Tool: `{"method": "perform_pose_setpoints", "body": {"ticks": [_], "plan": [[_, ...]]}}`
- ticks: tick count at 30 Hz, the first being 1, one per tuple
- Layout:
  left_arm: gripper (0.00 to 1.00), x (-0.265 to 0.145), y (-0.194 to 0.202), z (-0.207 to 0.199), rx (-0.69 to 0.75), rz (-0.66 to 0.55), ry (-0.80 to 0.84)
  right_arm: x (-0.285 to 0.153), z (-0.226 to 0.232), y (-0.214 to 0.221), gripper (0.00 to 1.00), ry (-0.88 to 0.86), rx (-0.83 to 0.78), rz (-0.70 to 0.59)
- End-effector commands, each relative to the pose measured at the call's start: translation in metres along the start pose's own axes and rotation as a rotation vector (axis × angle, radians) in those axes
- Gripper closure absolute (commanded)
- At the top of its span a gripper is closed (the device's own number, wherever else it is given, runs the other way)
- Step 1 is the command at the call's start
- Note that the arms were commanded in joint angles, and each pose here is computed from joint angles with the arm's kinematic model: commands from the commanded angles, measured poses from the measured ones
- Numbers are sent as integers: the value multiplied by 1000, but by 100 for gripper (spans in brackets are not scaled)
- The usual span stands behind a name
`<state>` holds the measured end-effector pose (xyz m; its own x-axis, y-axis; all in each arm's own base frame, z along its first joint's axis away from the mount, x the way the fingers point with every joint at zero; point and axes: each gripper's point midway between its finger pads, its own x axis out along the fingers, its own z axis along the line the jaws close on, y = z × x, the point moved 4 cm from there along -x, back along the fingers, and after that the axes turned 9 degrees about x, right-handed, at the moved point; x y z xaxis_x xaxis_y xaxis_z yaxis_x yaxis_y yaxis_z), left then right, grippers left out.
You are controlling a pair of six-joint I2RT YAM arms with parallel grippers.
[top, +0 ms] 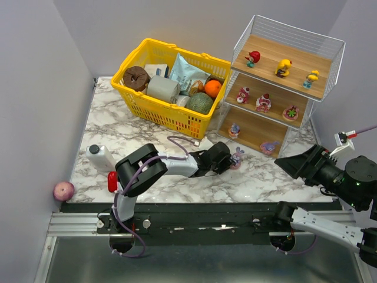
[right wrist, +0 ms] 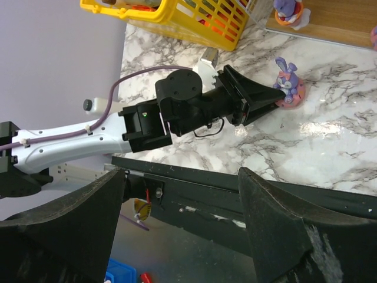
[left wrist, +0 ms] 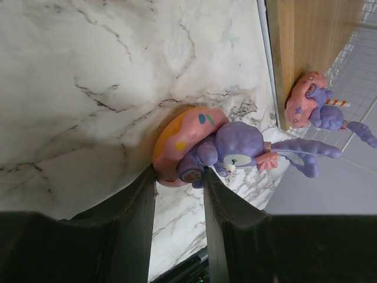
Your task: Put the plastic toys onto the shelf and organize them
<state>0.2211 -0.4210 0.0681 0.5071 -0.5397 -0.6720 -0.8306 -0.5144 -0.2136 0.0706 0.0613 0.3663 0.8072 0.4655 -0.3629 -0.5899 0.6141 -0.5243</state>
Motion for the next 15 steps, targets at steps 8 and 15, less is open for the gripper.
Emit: {"method": "perform_pose_setpoints", "body": {"ticks": [8,15], "plan": [[99,23,-19,-58,53,-73,118,-6,-13,-3,16,28,2,-27],[99,44,-30,-75,34,-90,124,-11,-19,-5,16,31,7,-37]]}}
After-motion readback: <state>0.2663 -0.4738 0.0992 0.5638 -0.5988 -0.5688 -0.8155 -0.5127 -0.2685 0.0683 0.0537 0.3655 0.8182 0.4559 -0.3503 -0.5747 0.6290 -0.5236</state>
